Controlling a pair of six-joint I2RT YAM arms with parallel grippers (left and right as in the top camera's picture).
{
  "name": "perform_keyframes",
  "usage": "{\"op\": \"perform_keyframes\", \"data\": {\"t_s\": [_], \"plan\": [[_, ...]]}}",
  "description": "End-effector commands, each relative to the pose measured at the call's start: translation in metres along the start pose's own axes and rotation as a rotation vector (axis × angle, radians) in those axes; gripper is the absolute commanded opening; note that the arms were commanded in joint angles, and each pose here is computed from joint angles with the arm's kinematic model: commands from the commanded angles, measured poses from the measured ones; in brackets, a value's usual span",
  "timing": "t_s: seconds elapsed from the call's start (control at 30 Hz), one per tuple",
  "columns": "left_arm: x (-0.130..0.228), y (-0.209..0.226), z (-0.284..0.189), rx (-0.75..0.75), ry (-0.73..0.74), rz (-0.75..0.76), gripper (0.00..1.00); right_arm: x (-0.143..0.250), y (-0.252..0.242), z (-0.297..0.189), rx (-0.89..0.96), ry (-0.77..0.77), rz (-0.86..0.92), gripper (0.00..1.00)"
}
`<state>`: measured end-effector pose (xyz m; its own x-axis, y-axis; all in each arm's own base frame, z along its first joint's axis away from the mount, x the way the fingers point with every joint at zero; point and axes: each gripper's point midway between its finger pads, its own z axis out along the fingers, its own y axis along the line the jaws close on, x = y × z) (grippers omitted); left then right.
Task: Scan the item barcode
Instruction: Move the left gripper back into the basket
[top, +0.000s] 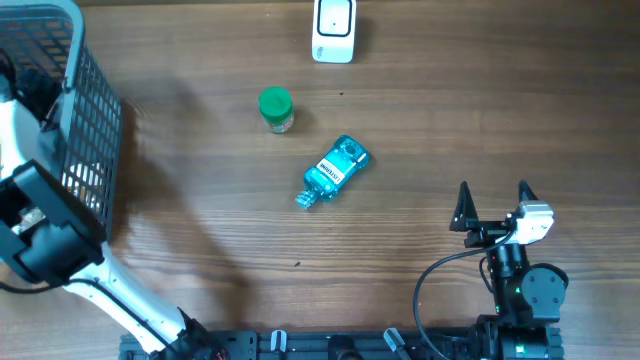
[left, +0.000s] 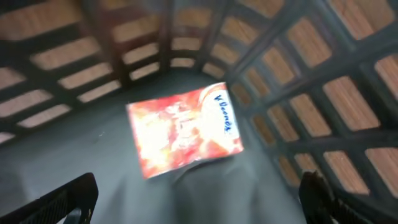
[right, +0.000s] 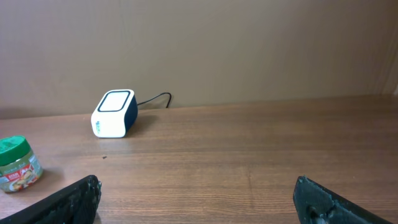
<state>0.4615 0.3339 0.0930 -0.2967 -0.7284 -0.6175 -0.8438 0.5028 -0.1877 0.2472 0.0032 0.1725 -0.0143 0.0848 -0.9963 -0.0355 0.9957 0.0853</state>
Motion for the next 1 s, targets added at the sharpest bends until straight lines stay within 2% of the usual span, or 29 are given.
{"op": "perform_keyframes", "data": {"t_s": [0.0,0.33,0.6,0.7,0.8,0.83,0.87,0.97], "plan": [[0.006,0.010,0.020,-0.079,-0.030,-0.047,1.00,-0.001,-0.002,0.000,0.013,-0.004,-0.006,1.00],[0.021,0.014,0.064,-0.094,-0.054,-0.054,1.00,-0.001,-0.002,0.000,0.013,-0.004,-0.006,1.00],[0.021,0.012,0.076,-0.080,-0.081,-0.060,1.00,-0.001,-0.002,0.000,0.013,-0.004,-0.006,1.00],[0.022,0.013,0.076,-0.082,-0.077,-0.059,0.87,-0.001,-0.002,0.000,0.012,-0.004,-0.006,1.00],[0.025,0.014,0.076,-0.089,-0.064,-0.057,0.61,-0.001,-0.002,0.000,0.012,-0.004,-0.006,1.00],[0.028,0.016,0.076,-0.095,-0.054,-0.054,0.50,-0.001,-0.002,0.000,0.013,-0.004,-0.006,1.00],[0.030,0.017,0.076,-0.099,-0.046,-0.052,0.48,-0.001,-0.002,0.000,0.013,-0.004,-0.006,1.00],[0.035,0.020,0.074,-0.115,-0.017,-0.045,0.52,-0.001,-0.002,0.000,0.013,-0.004,-0.006,1.00]]}}
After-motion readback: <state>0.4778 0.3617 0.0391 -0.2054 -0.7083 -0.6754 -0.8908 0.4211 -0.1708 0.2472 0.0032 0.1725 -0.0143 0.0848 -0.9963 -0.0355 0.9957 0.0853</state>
